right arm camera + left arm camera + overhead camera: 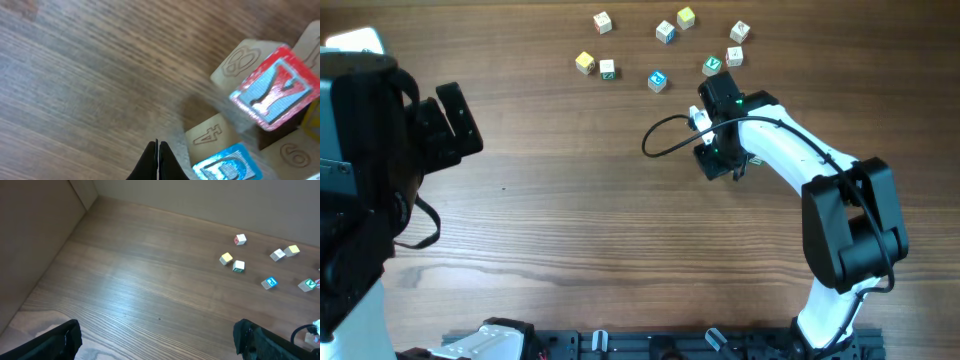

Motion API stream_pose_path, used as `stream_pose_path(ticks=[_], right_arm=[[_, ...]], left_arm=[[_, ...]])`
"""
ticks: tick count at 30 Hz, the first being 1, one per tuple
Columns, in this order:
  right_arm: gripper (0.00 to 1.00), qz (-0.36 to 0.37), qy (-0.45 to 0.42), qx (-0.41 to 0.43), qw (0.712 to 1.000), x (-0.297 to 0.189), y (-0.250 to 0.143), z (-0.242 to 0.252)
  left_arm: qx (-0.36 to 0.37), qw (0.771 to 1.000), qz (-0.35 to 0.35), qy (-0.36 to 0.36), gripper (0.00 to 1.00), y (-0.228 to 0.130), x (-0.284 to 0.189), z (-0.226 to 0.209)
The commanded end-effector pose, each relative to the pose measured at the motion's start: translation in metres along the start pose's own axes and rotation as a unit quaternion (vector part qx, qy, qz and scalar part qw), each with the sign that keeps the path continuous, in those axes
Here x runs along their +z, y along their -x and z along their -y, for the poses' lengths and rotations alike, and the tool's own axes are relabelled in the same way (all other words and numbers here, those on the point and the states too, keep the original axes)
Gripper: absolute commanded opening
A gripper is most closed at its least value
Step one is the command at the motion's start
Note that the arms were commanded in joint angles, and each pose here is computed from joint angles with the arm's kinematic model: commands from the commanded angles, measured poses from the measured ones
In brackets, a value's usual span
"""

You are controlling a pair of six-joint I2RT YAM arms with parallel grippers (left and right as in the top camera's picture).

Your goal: Form a circle

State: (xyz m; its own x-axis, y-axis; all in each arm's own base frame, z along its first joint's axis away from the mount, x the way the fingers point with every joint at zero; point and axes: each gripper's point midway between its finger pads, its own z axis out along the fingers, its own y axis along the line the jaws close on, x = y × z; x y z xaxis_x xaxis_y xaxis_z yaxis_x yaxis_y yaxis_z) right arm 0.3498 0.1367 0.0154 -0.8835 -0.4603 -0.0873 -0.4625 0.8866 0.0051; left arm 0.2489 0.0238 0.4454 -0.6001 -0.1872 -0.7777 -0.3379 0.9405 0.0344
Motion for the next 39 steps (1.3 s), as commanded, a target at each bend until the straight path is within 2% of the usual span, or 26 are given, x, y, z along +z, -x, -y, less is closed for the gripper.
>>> stream_pose_path(ticks=[1, 15, 22, 27, 30, 34, 39], right_arm=[[0.04, 0.002, -0.040, 0.005, 0.999, 0.000, 0.001, 0.013], [0.05, 0.009, -0.053, 0.006, 0.999, -0.001, 0.005, 0.018], [0.04, -0.005, 0.043, 0.004, 0.999, -0.002, -0.003, -0.015], [0.05, -0.019, 0.080, 0.017, 0.996, -0.024, -0.005, -0.028], [0.05, -0.006, 0.066, 0.033, 0.997, -0.034, -0.001, -0.024], [0.04, -0.011, -0.003, 0.046, 0.999, -0.034, -0.004, 0.000], [0.05, -0.055, -0.039, 0.083, 0.994, -0.036, -0.027, 0.010]], left_arm=[[0.000, 1.000, 0.002, 0.008, 1.00, 0.001, 0.000, -0.003], [0.000, 1.000, 0.002, 0.008, 1.00, 0.001, 0.000, -0.003], [0.000, 1.000, 0.002, 0.008, 1.00, 0.001, 0.000, -0.003], [0.000, 1.000, 0.002, 0.008, 1.00, 0.001, 0.000, -0.003], [0.000, 1.000, 0.002, 0.008, 1.00, 0.001, 0.000, -0.003], [0.000, 1.000, 0.002, 0.008, 1.00, 0.001, 0.000, -0.003], [0.000, 1.000, 0.002, 0.008, 1.00, 0.001, 0.000, -0.003]])
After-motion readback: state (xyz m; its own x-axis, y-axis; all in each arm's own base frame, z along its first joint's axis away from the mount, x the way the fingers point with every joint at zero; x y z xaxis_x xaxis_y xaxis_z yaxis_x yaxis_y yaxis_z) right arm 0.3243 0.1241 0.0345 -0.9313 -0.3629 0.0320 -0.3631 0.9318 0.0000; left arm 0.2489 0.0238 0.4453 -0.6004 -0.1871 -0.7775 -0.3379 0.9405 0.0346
